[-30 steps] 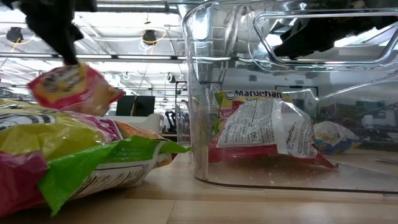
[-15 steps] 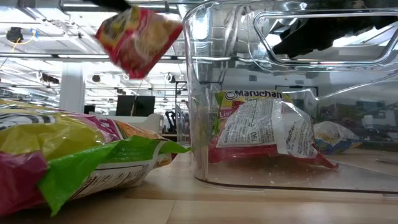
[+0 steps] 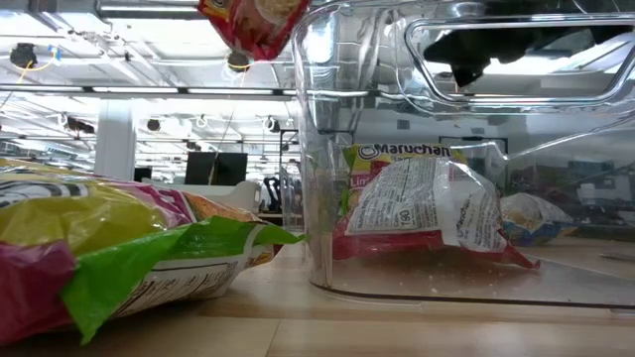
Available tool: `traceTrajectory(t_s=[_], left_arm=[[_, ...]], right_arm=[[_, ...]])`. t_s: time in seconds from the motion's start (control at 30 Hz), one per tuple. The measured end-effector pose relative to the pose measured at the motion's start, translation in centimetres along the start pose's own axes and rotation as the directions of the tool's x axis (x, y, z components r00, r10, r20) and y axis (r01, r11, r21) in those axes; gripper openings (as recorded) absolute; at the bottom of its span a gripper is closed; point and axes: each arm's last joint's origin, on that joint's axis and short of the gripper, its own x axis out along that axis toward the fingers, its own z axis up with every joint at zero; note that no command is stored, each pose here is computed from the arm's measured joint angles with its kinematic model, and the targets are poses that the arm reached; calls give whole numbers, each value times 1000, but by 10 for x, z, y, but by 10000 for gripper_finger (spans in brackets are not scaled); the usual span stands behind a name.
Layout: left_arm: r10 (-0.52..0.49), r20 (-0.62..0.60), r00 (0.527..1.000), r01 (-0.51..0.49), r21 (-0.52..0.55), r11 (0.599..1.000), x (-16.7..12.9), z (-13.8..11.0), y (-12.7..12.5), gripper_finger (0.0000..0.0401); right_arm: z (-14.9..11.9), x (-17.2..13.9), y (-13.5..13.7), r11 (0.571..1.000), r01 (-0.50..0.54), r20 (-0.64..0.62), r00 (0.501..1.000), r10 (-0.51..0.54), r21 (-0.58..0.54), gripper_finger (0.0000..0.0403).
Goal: Pick & Place Food Item
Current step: Put the left orange noodle pack into the bottom transparent bin
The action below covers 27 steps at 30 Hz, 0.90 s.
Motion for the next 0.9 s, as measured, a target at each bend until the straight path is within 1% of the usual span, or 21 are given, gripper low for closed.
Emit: traceTrajectory(t_s=[0.13, 0.2, 0.3, 0.43, 0.73, 0.9], left_arm=[[22, -42, 999, -22, 17, 1000, 18, -7, -4, 0], [32, -50, 998, -30, 45, 999, 26, -9, -5, 0], [44, -19, 999, -43, 43, 998, 37, -9, -7, 0], [14, 20, 1000, -15, 38, 999, 49, -9, -11, 0], [13, 56, 998, -14, 20, 1000, 67, -12, -21, 0], [18, 68, 998, -19, 12, 1000, 71, -13, -23, 0]], right_arm=[[3, 0, 0, 997, -3, 29, 1000, 1, 71, 0], [6, 0, 0, 995, -8, 60, 998, 3, 98, 0], [10, 0, 0, 987, -19, 98, 995, 3, 158, 0], [13, -1, 0, 971, -37, 134, 991, 5, 237, 0], [17, -1, 1, 968, -48, 170, 985, 5, 246, 0], [18, -2, 1, 945, -68, 184, 983, 9, 321, 0]])
